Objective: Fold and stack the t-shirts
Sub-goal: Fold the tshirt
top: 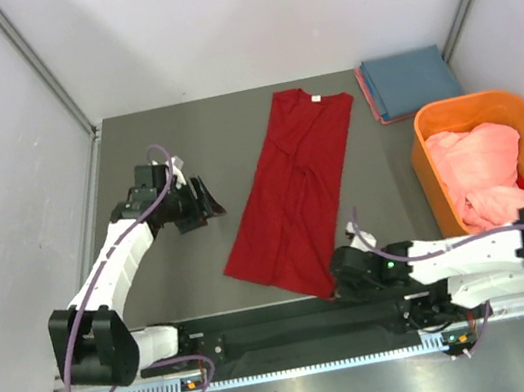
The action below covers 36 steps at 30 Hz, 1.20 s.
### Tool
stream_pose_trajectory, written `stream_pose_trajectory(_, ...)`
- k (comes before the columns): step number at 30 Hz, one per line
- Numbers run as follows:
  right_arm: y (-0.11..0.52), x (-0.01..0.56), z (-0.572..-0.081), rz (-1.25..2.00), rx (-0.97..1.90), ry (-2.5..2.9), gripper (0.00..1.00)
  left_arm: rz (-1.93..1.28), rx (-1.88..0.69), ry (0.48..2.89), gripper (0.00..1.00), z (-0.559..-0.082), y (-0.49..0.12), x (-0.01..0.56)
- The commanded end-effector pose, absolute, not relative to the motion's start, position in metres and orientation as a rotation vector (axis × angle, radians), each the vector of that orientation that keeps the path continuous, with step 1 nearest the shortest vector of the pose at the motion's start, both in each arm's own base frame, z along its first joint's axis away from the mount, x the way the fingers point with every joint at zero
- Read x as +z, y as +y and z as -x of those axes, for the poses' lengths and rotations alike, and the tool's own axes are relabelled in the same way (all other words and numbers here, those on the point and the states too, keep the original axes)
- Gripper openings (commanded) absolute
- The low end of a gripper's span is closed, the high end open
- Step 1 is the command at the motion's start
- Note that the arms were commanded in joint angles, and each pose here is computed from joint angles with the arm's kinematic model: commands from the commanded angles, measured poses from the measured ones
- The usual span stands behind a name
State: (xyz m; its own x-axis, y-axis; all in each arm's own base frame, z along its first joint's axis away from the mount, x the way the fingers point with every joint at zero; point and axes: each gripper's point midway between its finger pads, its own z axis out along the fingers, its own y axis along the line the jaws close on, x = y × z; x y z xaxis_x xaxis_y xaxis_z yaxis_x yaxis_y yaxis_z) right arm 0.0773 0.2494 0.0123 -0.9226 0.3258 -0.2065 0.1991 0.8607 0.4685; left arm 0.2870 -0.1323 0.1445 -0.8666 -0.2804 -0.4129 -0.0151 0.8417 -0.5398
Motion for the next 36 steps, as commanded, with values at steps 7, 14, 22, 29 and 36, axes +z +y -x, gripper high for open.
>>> stream_pose_trajectory(7,0.17,0.031,-0.061,-0.341,0.564,2.708,0.28,0.153,-0.718,2.672,0.66,-0.23,-0.164,0.101)
stream_pose_trajectory(14,0.156,0.111,-0.115,-0.277,0.488,2.432,0.4,0.15,-0.625,2.745,0.61,-0.217,-0.166,0.065)
stream_pose_trajectory(22,0.156,0.168,-0.256,-0.171,0.506,2.342,0.38,0.138,-0.573,2.813,0.55,-0.212,-0.169,0.042)
stream_pose_trajectory(29,0.144,0.171,-0.406,-0.198,0.399,2.288,0.38,0.127,-0.55,2.867,0.47,-0.195,-0.173,0.02)
stream_pose_trajectory(36,0.132,0.133,-0.523,-0.255,0.347,2.299,0.32,0.149,-0.467,2.931,0.07,-0.18,-0.166,0.005)
